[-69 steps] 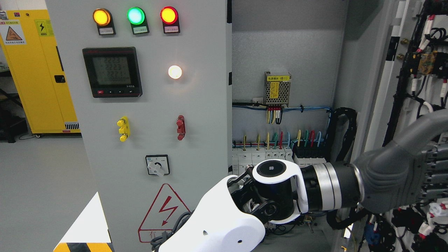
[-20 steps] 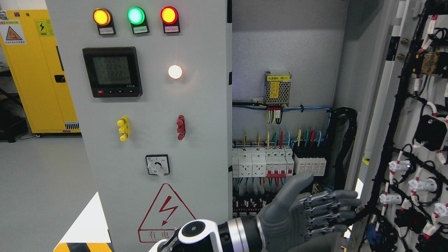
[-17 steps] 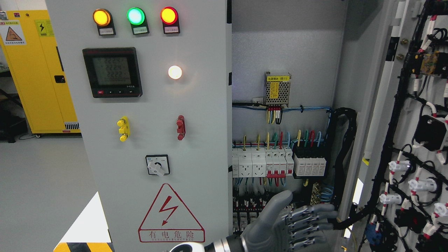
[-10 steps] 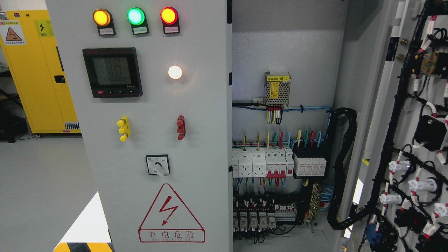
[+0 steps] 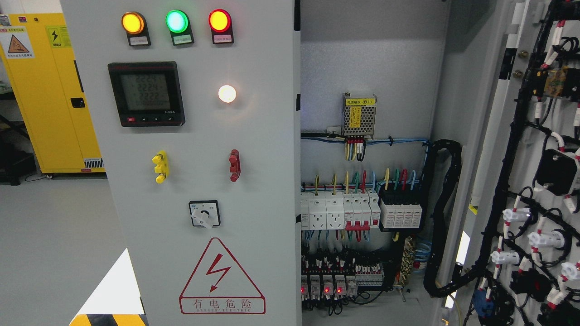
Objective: Open door with both hands
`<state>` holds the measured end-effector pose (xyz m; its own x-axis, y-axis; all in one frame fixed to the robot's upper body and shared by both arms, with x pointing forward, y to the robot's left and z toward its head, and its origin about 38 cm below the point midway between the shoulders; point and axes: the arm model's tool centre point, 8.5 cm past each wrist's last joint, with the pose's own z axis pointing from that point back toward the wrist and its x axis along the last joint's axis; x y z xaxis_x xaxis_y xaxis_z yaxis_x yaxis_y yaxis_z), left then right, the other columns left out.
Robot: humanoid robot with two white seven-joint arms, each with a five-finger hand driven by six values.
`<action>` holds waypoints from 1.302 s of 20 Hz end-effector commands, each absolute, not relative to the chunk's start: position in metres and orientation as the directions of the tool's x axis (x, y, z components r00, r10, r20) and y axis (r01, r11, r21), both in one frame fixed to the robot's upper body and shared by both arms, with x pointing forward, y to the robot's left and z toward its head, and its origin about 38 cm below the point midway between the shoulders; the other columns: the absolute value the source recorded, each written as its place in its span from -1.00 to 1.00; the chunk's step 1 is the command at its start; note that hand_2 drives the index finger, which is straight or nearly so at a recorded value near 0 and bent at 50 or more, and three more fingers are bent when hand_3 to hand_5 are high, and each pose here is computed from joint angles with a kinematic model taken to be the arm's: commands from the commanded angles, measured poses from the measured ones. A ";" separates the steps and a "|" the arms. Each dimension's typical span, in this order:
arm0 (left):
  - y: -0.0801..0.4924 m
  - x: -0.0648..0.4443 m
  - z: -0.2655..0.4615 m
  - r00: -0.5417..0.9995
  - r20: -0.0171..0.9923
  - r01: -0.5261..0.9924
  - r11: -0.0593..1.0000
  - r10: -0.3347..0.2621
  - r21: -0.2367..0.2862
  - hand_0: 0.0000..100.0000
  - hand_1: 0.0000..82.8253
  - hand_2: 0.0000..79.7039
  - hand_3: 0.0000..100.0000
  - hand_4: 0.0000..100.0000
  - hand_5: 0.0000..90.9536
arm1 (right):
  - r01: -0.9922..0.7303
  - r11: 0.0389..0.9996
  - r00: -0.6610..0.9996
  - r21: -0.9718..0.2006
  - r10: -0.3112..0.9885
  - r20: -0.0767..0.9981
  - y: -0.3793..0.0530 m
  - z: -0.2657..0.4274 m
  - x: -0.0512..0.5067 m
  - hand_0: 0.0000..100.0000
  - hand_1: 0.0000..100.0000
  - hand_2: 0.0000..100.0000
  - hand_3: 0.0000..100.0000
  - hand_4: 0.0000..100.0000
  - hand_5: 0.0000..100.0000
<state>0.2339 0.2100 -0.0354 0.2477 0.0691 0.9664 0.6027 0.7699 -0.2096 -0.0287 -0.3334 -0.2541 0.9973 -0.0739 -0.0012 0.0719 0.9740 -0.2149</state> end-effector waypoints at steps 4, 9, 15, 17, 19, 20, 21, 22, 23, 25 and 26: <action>0.340 0.098 -0.187 0.710 0.697 0.061 0.976 0.104 -0.209 -0.86 -0.68 -1.00 -0.92 -1.00 -1.00 | 0.073 0.974 0.997 -0.213 -0.074 0.003 -0.332 -0.254 -0.027 -0.57 -0.86 -1.00 -1.00 -1.00 -1.00; 0.333 0.012 -0.237 0.890 0.428 -0.105 0.984 0.157 -0.141 -0.67 -0.64 -1.00 -1.00 -1.00 -1.00 | 0.074 0.976 0.997 -0.207 -0.075 0.004 -0.329 -0.255 -0.027 -0.57 -0.86 -1.00 -1.00 -1.00 -1.00; 0.304 -0.042 -0.252 0.986 0.153 -0.053 0.996 0.063 -0.071 -0.51 -0.55 -1.00 -1.00 -1.00 -1.00 | 0.073 0.974 0.997 -0.213 -0.074 0.003 -0.332 -0.254 -0.027 -0.57 -0.86 -1.00 -1.00 -1.00 -1.00; 0.291 -0.046 -0.254 0.990 0.125 -0.053 0.994 0.064 -0.090 -0.48 -0.56 -1.00 -1.00 -1.00 -1.00 | 0.073 0.974 0.997 -0.213 -0.074 0.003 -0.332 -0.254 -0.027 -0.57 -0.86 -1.00 -1.00 -1.00 -1.00; 0.282 -0.054 -0.255 0.995 0.065 -0.070 0.993 0.076 -0.090 -0.46 -0.58 -1.00 -1.00 -1.00 -1.00 | 0.073 0.974 0.997 -0.213 -0.074 0.003 -0.332 -0.254 -0.027 -0.57 -0.86 -1.00 -1.00 -1.00 -1.00; 0.282 -0.057 -0.255 0.996 0.045 -0.073 0.993 0.077 -0.095 -0.45 -0.60 -1.00 -1.00 -1.00 -1.00 | 0.073 0.974 0.997 -0.213 -0.074 0.001 -0.332 -0.254 -0.028 -0.57 -0.86 -1.00 -1.00 -1.00 -1.00; 0.282 -0.058 -0.255 0.996 0.035 -0.075 0.992 0.079 -0.102 -0.44 -0.62 -1.00 -1.00 -1.00 -1.00 | 0.073 0.974 0.997 -0.213 -0.074 0.003 -0.332 -0.254 -0.027 -0.57 -0.86 -1.00 -1.00 -1.00 -1.00; 0.282 -0.059 -0.255 0.996 0.033 -0.075 0.992 0.079 -0.102 -0.44 -0.63 -1.00 -1.00 -1.00 -1.00 | 0.072 0.974 0.997 -0.213 -0.073 0.002 -0.332 -0.254 -0.027 -0.57 -0.86 -1.00 -1.00 -1.00 -1.00; 0.281 -0.059 -0.255 0.996 0.031 -0.074 0.992 0.078 -0.103 -0.43 -0.65 -1.00 -1.00 -1.00 -1.00 | 0.072 0.974 0.997 -0.213 -0.073 0.002 -0.332 -0.254 -0.027 -0.57 -0.86 -1.00 -1.00 -1.00 -1.00; 0.280 -0.058 -0.256 0.996 0.031 -0.075 0.992 0.078 -0.100 -0.42 -0.66 -1.00 -1.00 -1.00 -1.00 | 0.073 0.974 0.997 -0.213 -0.074 0.004 -0.332 -0.254 -0.027 -0.57 -0.86 -1.00 -1.00 -1.00 -1.00; 0.279 -0.058 -0.256 0.996 0.032 -0.075 0.992 0.078 -0.101 -0.42 -0.67 -1.00 -1.00 -1.00 -1.00 | 0.072 0.974 0.997 -0.213 -0.073 0.004 -0.332 -0.254 -0.027 -0.57 -0.86 -1.00 -1.00 -1.00 -1.00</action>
<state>0.0185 0.3061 -0.2528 0.9644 0.0284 0.2628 -0.0071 0.9966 -0.0817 -0.0273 -0.3321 -0.2544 0.9973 -0.0739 0.0023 0.0727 0.9744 -0.2126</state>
